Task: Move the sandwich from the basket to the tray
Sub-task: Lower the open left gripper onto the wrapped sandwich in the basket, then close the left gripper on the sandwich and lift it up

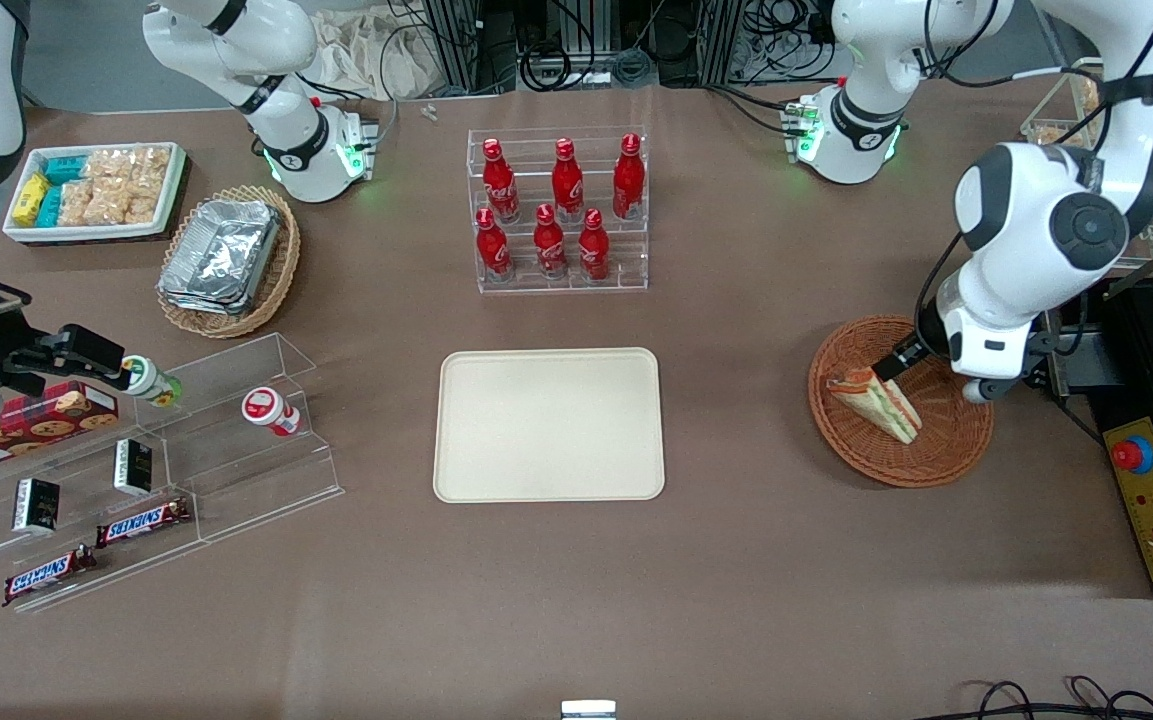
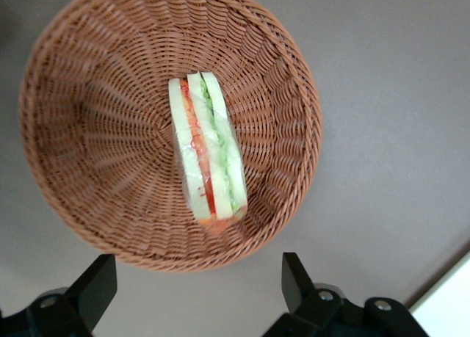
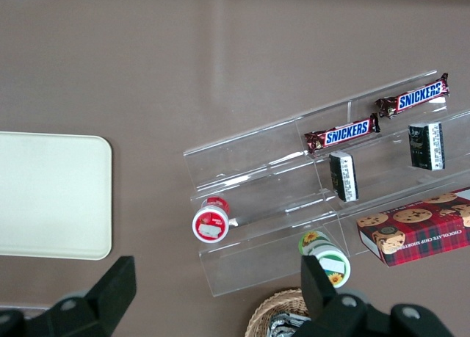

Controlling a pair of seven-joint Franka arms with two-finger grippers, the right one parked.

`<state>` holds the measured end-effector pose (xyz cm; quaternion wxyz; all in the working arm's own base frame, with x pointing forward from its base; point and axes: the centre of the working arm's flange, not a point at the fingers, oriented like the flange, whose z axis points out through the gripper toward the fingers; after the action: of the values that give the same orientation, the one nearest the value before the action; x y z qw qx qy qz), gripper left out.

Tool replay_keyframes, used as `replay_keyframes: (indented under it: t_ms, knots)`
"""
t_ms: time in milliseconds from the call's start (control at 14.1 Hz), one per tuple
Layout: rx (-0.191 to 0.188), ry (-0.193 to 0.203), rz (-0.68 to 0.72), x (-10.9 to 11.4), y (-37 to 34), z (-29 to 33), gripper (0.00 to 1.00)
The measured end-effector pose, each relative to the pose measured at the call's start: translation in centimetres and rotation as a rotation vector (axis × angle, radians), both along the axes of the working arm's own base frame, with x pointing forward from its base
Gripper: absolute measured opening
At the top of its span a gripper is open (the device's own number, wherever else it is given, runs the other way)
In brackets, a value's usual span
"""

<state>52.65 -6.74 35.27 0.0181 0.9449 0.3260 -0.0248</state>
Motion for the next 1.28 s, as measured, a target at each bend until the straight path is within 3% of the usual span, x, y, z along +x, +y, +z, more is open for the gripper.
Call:
replay_keyframes:
  t_ms: [850, 992, 1063, 1134, 1276]
  knots:
    - [-0.015, -0.038, 0.092, 0.8, 1.5, -9.7, 0.96]
    - [-0.015, -0.034, 0.097, 0.8, 1.5, -10.0, 0.79]
    - [-0.015, -0.032, 0.100, 0.8, 1.5, -10.1, 0.79]
    - [-0.015, -0.032, 0.104, 0.7, 1.5, -10.1, 0.73]
    - [-0.015, -0.034, 0.119, 0.8, 1.5, -10.1, 0.50]
